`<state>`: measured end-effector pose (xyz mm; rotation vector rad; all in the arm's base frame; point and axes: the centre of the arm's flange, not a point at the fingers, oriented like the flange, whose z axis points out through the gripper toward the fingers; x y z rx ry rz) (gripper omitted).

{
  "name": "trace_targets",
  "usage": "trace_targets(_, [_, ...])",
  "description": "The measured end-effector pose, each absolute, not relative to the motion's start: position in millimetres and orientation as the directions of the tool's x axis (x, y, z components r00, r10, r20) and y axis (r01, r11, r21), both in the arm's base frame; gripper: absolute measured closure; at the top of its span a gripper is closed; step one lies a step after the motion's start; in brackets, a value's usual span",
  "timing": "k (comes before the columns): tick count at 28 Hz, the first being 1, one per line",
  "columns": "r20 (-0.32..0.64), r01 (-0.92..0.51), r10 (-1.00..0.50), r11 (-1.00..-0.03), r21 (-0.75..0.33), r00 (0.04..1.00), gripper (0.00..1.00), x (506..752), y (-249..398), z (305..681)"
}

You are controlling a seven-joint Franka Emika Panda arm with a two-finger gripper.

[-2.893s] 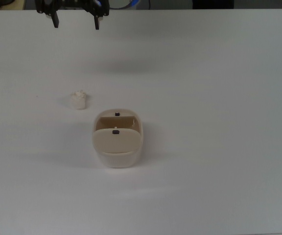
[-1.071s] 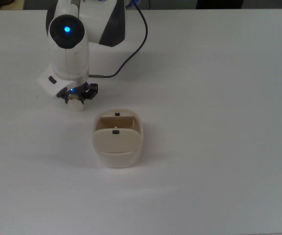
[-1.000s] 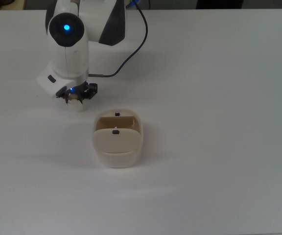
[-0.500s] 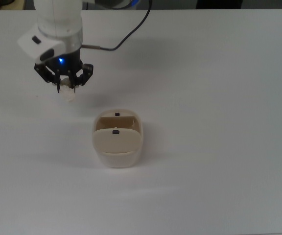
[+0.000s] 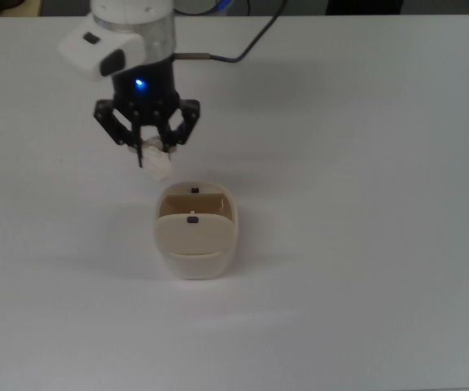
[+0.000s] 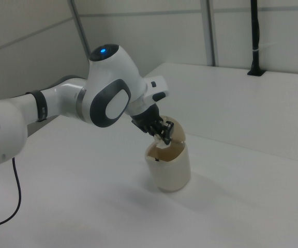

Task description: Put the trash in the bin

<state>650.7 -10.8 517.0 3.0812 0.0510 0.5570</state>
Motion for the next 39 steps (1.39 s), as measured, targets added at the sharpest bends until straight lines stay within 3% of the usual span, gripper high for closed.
trace_targets(7, [0.419,0.057,0.050,-0.998,-0.003,0.906,0.63,671.6,16.3,488.9])
trace_targets(15, [0.429,0.022,0.010,-0.999,-0.023,0.903,0.27,676.7,17.2,484.2])
trace_targets(23, [0.368,-0.014,-0.023,-1.000,-0.028,0.930,0.01,668.8,8.9,494.1])
trace_targets(39, [0.107,-0.020,-0.017,-0.999,0.030,0.994,0.00,609.3,0.9,542.7])
